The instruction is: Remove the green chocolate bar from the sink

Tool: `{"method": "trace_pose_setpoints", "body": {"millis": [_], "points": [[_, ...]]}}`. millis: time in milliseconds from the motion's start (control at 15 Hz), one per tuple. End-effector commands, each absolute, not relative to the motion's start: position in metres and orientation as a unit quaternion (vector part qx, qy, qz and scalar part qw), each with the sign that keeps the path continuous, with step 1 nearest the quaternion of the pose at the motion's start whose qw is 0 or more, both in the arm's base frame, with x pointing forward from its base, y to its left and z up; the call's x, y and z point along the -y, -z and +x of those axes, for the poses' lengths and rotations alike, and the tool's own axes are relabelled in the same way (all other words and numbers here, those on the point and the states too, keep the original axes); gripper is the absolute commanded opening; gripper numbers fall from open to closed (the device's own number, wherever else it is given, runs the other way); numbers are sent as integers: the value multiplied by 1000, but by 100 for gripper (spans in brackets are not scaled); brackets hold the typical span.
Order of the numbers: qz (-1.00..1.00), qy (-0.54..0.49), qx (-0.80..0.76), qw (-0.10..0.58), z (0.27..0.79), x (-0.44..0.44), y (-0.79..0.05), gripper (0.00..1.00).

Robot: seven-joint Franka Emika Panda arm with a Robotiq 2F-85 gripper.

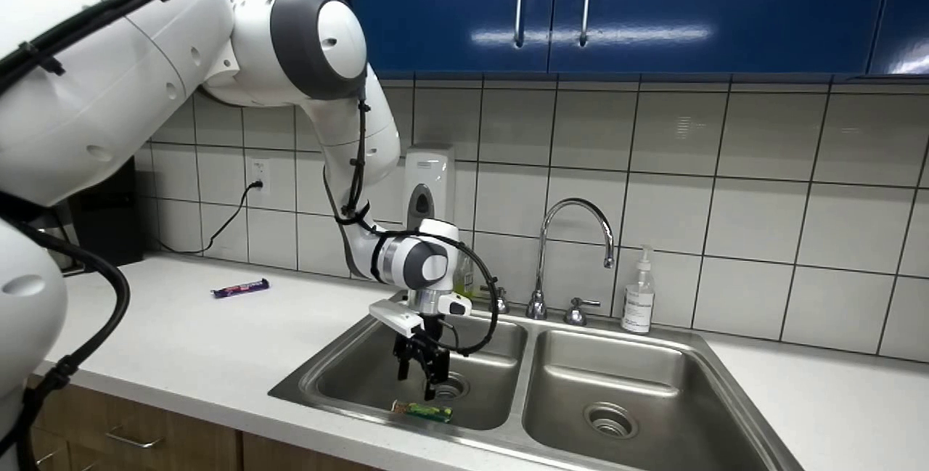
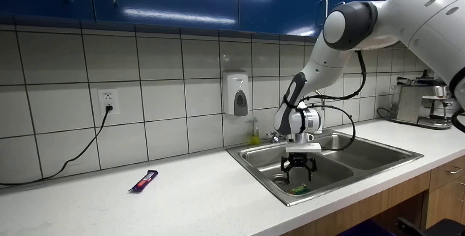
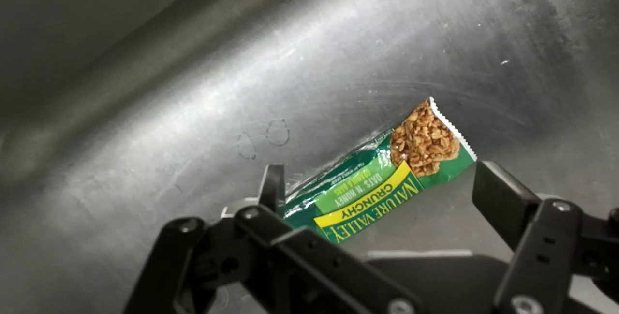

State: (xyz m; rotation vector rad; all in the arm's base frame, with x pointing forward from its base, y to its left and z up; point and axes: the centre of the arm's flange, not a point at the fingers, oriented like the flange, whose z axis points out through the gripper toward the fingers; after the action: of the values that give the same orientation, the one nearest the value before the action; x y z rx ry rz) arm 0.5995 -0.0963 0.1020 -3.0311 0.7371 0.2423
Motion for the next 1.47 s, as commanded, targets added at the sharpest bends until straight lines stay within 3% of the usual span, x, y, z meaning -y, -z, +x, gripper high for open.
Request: {"method": "trace_pose_setpoints", "body": {"millis": [0,1400], "points": [[-956,-66,-286,7,596,86,-109,100],[-879,-28,-477,12,602,114,-74,100]]}}
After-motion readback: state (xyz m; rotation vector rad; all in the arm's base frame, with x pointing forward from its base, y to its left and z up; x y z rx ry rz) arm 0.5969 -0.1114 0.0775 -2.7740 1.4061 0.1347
